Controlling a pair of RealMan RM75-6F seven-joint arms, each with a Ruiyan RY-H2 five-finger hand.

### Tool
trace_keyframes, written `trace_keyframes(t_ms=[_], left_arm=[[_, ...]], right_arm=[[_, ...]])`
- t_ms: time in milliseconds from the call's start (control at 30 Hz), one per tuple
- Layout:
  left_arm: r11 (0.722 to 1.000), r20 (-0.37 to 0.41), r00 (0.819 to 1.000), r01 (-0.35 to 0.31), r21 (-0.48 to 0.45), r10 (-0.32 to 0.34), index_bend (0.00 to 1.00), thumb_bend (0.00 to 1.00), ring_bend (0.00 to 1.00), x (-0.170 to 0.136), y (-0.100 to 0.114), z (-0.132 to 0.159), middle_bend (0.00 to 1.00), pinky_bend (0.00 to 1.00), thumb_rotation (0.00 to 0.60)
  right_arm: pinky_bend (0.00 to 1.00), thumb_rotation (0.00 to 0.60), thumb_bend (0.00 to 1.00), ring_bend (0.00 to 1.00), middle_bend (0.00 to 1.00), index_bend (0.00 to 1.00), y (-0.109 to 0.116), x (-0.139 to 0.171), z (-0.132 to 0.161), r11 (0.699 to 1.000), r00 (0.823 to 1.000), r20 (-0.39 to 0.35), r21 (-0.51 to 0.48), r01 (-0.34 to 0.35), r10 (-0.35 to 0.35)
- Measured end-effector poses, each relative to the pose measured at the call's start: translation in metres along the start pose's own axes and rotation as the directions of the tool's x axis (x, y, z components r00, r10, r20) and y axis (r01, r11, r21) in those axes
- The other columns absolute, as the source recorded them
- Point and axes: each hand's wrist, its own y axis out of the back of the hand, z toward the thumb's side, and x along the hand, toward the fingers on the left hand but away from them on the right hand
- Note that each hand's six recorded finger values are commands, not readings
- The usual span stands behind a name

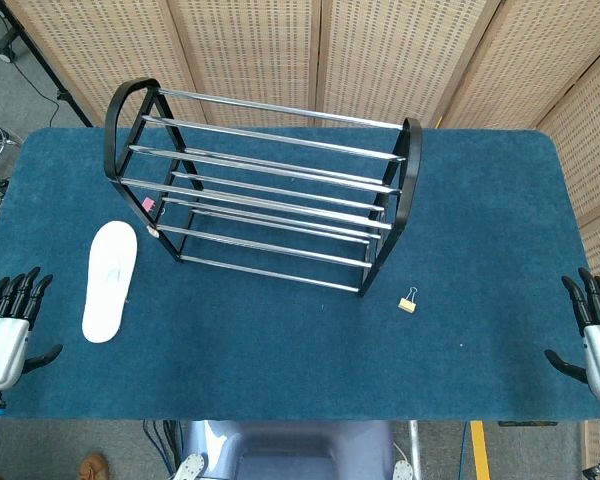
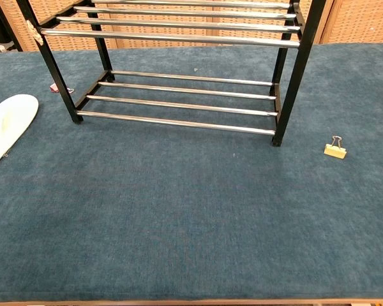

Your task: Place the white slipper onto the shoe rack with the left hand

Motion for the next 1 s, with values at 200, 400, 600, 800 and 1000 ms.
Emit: trace_keyframes(t_ms=[200,400,600,800,1000], left_arm=[[1.000,-0.001,1.000,0.002,0.000,-0.002,0.00,0.01,0.00,-0.001,0.000,0.000,0.00,0.00,0.600],[1.000,-0.001,1.000,0.000,0.001,0.000,0.00,0.01,0.00,-0.001,0.000,0.000,0.00,0.00,0.600],[1.000,0.002,1.000,0.012,-0.001,-0.012,0.00,0.01,0.00,0.003,-0.003,0.000,0.00,0.00,0.600],[0.997,0.050,0.997,0.058,-0.046,-0.055,0.00,0.01,0.00,0.022,-0.015,0.004,0.00,0.00,0.600],[0.993,0.080,0.993,0.090,-0.080,-0.083,0.00,0.01,0.00,0.054,-0.033,0.006,0.00,0.03,0.600]], right_arm=[[0.00,0.600,0.00,0.00,0.00,0.00,0.002,0.001,0.000,1.000,1.000,0.002,-0.004,0.010,-0.010],[0.00,0.600,0.00,0.00,0.00,0.00,0.002,0.000,0.000,1.000,1.000,0.002,-0.007,0.007,-0.007],[0.00,0.600,0.00,0.00,0.00,0.00,0.002,0.000,-0.001,1.000,1.000,0.006,-0.008,0.006,-0.006],[0.00,0.600,0.00,0.00,0.00,0.00,0.003,-0.001,-0.005,1.000,1.000,0.019,-0.016,0.007,-0.007],[0.00,0.600,0.00,0.00,0.00,0.00,0.004,-0.002,-0.012,1.000,0.999,0.042,-0.030,0.008,-0.007]])
